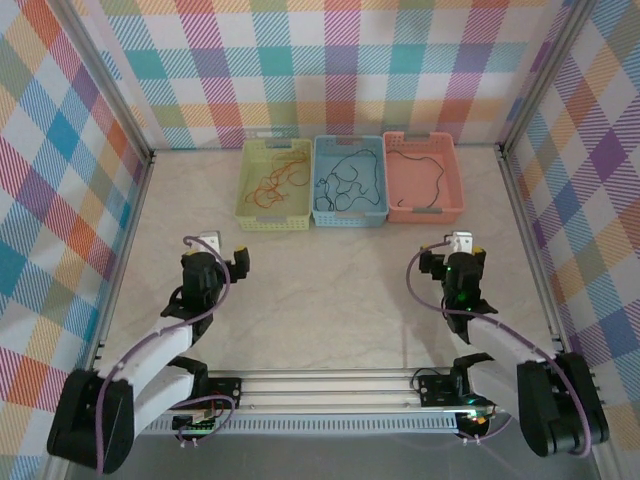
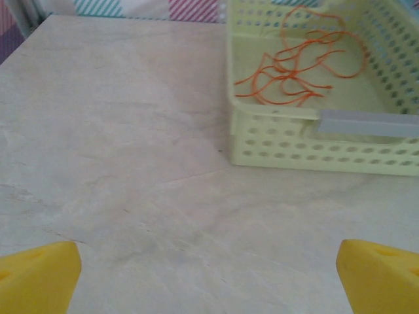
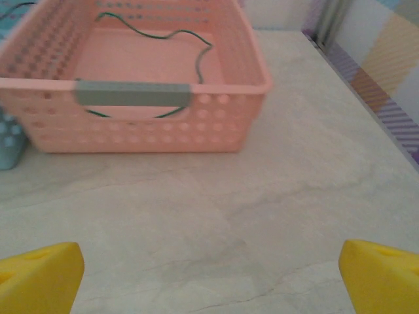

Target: Untangle the cables

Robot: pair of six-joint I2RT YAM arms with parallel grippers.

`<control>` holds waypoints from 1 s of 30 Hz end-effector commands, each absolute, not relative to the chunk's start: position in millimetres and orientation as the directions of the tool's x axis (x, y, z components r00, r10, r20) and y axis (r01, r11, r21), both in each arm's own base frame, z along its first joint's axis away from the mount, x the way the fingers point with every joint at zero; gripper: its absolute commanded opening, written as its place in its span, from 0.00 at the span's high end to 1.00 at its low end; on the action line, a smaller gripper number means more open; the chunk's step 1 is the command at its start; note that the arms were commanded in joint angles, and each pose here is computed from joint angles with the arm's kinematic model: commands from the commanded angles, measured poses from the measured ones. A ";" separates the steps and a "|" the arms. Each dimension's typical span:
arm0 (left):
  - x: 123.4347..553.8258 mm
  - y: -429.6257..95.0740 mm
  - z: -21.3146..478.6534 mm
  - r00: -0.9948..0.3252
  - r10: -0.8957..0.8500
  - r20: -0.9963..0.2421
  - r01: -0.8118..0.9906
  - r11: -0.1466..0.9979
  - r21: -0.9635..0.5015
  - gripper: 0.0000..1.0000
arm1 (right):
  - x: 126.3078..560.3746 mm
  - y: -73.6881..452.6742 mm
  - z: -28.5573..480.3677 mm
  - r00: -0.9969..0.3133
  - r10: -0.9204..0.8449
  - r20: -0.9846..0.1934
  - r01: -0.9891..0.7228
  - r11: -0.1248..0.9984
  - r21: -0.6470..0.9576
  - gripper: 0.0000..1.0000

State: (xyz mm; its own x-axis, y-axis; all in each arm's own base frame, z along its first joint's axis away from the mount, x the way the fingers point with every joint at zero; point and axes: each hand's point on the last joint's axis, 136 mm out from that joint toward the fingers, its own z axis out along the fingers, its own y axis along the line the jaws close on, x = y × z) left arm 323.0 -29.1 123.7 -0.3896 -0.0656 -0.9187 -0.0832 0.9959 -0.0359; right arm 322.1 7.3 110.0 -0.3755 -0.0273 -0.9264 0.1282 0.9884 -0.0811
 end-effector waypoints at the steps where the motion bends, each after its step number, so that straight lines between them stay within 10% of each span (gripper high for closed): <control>1: 344.6 -25.2 143.4 -0.276 -0.058 -0.960 -0.075 0.996 -0.038 0.00 | 336.9 6.4 129.2 -0.266 0.062 -0.962 0.153 0.988 0.021 0.00; 20: 385.0 -30.0 86.7 -0.349 -0.012 -0.937 0.055 0.998 -0.033 0.00 | 375.9 21.8 106.2 -0.198 -0.016 -0.980 -0.019 1.000 -0.013 0.02; 30: 399.1 -16.1 77.6 -0.417 -0.064 -0.907 -0.015 0.998 -0.063 0.00 | 397.6 9.7 91.9 -0.362 0.056 -0.930 0.003 0.998 0.059 0.00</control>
State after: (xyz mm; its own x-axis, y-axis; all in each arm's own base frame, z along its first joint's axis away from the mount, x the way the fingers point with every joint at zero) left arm 394.7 -20.3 75.3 -0.4180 -0.0484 -0.9072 -0.0022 0.9986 -0.0523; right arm 399.8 8.6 101.4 -0.3148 0.0255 -0.9488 0.0151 0.9996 0.0219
